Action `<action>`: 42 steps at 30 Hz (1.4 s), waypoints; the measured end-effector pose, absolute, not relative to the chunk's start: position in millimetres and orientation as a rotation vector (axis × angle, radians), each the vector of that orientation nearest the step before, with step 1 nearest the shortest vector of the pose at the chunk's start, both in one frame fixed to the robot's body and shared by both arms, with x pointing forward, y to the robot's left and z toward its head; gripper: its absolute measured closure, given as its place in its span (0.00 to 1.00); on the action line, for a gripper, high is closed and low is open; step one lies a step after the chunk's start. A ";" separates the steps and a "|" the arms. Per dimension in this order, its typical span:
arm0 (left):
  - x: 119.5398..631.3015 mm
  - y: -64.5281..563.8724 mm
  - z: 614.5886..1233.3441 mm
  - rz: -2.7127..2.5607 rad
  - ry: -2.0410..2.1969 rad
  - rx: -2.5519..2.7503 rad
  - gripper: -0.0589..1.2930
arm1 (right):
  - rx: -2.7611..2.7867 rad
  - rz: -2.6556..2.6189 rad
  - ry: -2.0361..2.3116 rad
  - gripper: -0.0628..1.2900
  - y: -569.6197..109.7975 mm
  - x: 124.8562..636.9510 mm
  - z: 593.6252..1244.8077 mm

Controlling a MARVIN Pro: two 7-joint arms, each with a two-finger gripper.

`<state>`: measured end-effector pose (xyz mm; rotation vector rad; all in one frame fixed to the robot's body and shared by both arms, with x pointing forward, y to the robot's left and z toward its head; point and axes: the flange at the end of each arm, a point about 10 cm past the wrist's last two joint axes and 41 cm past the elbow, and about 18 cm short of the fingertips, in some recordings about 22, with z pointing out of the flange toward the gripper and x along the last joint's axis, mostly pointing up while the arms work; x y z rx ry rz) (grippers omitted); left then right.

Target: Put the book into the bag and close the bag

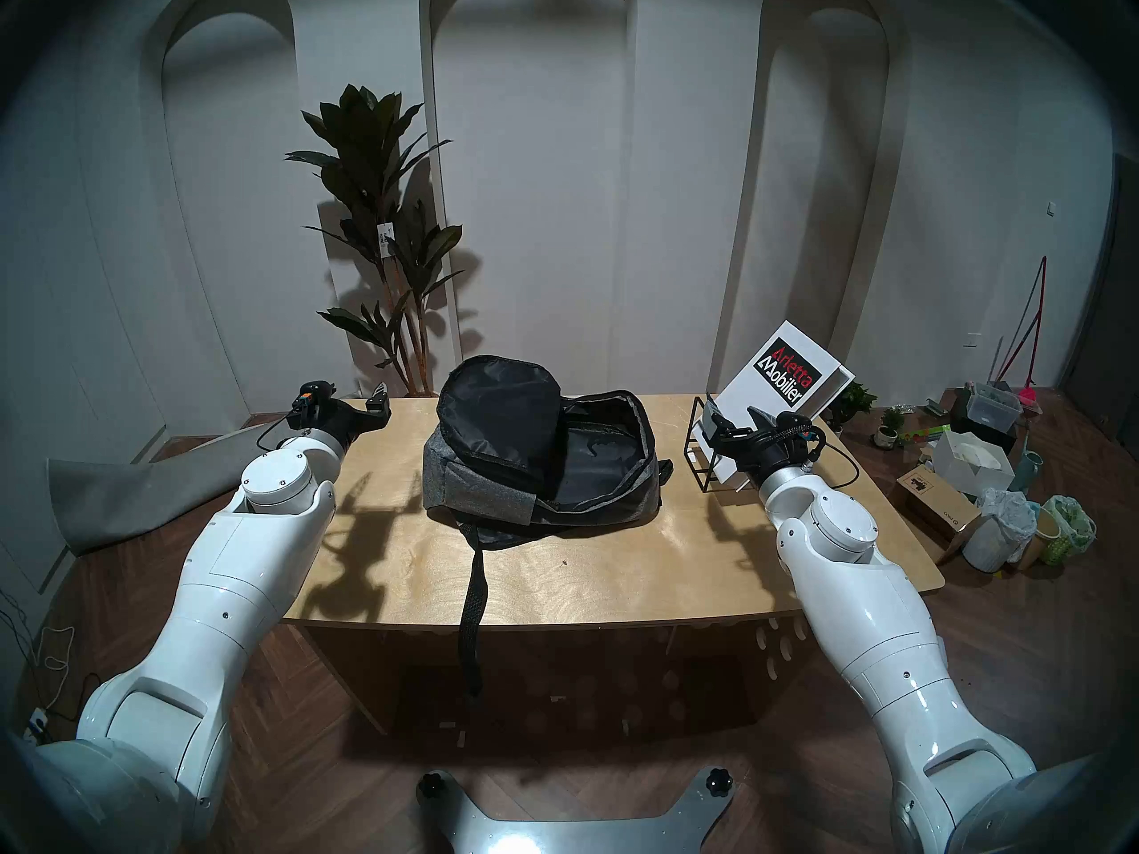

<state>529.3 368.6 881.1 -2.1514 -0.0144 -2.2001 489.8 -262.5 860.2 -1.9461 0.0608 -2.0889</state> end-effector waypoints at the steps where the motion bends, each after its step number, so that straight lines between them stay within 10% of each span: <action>1: 529.2 368.6 881.1 -2.200 -0.014 -2.152 0.03 | -1.946 -2.089 0.061 0.05 -262.5 489.8 860.2; 42: 503.5 401.3 934.9 -2.097 -0.019 -2.252 0.03 | -1.792 -2.019 0.022 0.05 -306.8 469.6 1019.6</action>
